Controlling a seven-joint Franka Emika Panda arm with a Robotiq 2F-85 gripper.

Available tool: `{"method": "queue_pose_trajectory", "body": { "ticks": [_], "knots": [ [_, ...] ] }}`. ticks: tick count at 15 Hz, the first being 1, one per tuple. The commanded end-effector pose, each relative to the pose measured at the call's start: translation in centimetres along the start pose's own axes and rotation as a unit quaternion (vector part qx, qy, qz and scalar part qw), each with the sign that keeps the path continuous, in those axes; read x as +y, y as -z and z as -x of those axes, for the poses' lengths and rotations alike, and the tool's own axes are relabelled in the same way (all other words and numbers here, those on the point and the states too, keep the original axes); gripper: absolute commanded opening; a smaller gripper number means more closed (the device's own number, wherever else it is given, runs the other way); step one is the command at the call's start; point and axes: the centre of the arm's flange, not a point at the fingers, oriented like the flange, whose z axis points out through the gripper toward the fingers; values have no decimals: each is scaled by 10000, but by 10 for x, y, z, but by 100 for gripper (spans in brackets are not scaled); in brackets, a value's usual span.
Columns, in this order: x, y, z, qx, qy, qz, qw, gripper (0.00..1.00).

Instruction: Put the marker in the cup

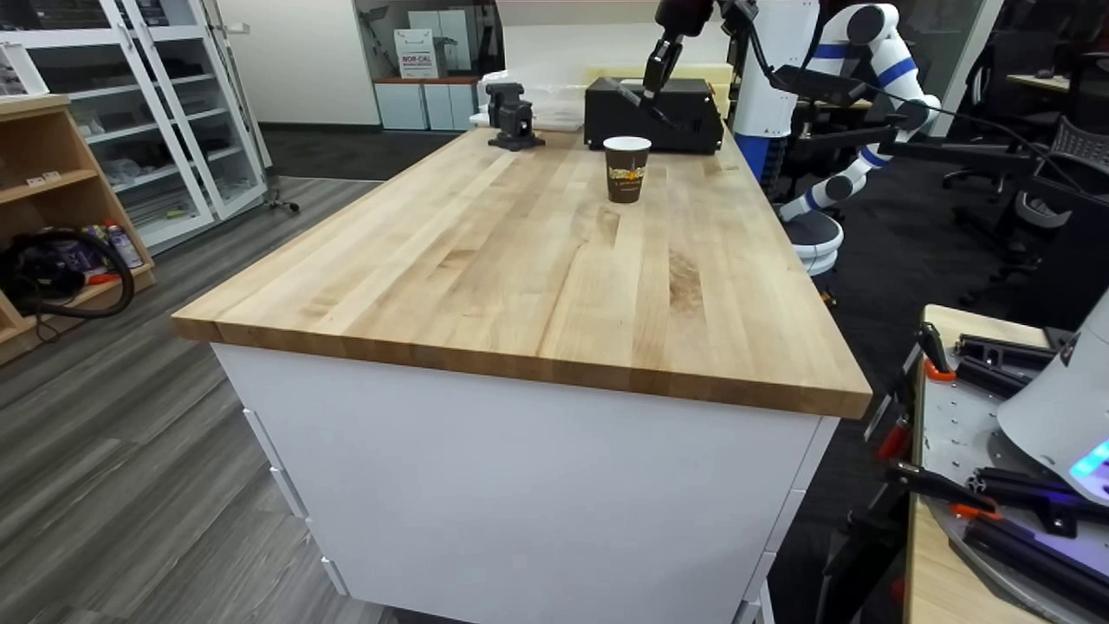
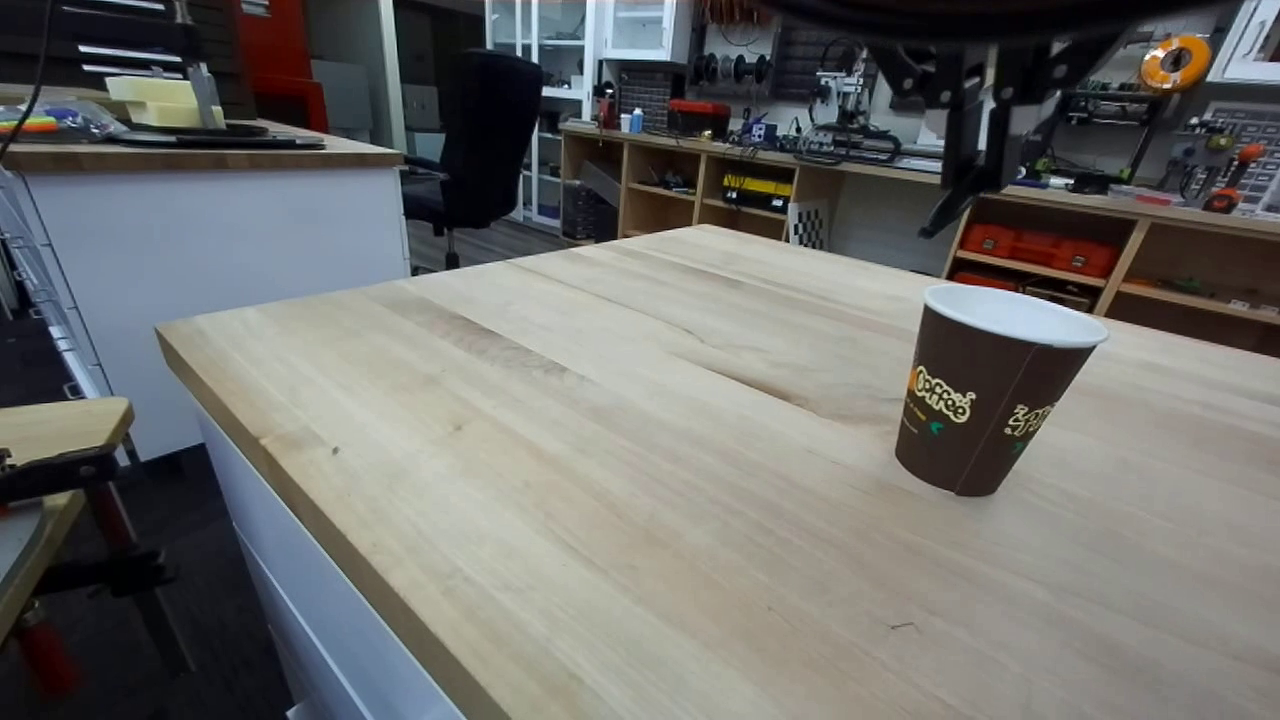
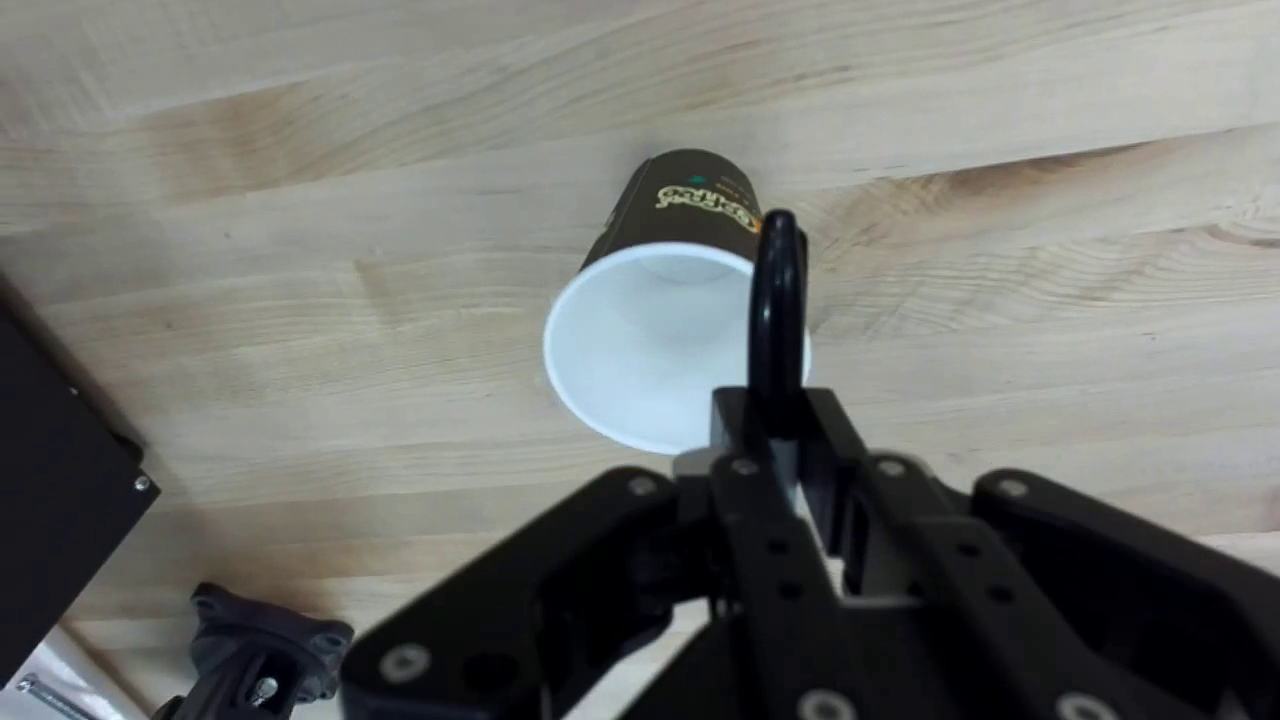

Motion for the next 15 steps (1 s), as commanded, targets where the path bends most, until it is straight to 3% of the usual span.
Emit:
{"method": "queue_pose_trajectory", "body": {
  "ticks": [1, 15],
  "knots": [
    [11, -1, -13, 197, 59, 174, 9996, 7],
    [27, -27, -47, 438, 119, 191, 9988, 7]
  ]
}}
